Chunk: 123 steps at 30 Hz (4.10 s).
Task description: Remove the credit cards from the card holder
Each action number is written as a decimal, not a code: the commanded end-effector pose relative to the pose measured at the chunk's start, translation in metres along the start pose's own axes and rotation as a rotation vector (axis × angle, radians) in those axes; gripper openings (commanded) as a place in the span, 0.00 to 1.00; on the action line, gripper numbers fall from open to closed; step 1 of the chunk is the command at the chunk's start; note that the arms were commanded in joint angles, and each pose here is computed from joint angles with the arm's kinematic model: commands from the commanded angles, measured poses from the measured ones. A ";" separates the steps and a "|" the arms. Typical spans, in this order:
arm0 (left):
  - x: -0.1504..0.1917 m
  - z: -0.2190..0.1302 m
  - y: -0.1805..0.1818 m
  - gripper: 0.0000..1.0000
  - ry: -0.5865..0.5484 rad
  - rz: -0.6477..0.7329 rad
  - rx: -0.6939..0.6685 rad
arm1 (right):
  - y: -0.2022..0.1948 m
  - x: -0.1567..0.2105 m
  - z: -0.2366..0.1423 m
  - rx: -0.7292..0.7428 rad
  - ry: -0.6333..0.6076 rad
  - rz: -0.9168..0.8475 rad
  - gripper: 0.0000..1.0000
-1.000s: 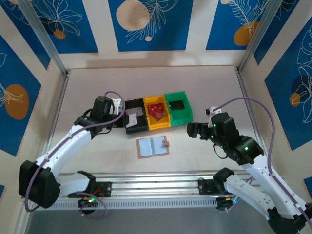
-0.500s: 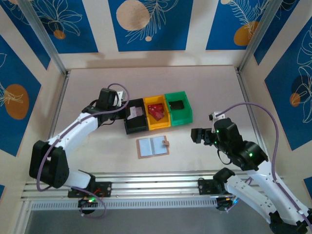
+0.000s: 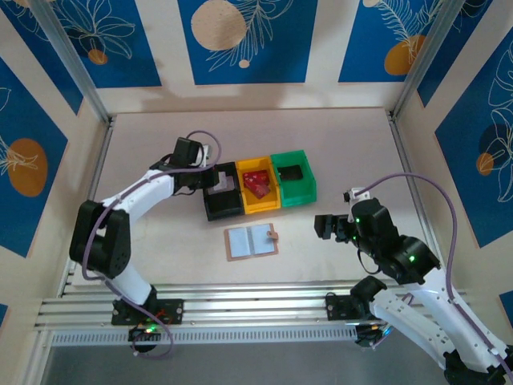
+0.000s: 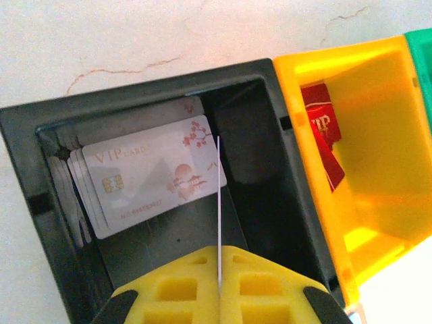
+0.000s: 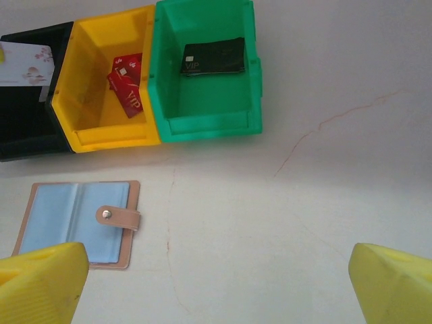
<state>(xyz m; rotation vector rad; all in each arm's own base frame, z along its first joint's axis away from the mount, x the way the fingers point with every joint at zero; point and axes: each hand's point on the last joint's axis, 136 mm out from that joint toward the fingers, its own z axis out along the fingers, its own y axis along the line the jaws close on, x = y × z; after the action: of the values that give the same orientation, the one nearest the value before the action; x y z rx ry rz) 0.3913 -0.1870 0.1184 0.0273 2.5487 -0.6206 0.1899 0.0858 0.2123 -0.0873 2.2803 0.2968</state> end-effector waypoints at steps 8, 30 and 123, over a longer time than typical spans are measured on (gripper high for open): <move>-0.023 0.031 -0.005 0.00 0.027 -0.064 0.062 | 0.000 -0.002 -0.001 -0.010 -0.035 -0.012 0.99; -0.013 0.057 0.008 0.00 0.105 -0.083 0.024 | 0.004 -0.001 -0.002 -0.043 -0.056 -0.020 0.99; 0.013 -0.169 0.075 1.00 -0.614 0.096 -0.335 | 0.014 -0.041 0.027 -0.036 -0.289 -0.182 0.99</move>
<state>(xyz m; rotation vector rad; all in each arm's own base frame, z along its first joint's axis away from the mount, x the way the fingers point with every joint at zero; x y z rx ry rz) 0.3077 -0.0556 0.2068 -0.1156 2.0734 -0.1703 0.2201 0.1005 0.2211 -0.1970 2.0548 0.2847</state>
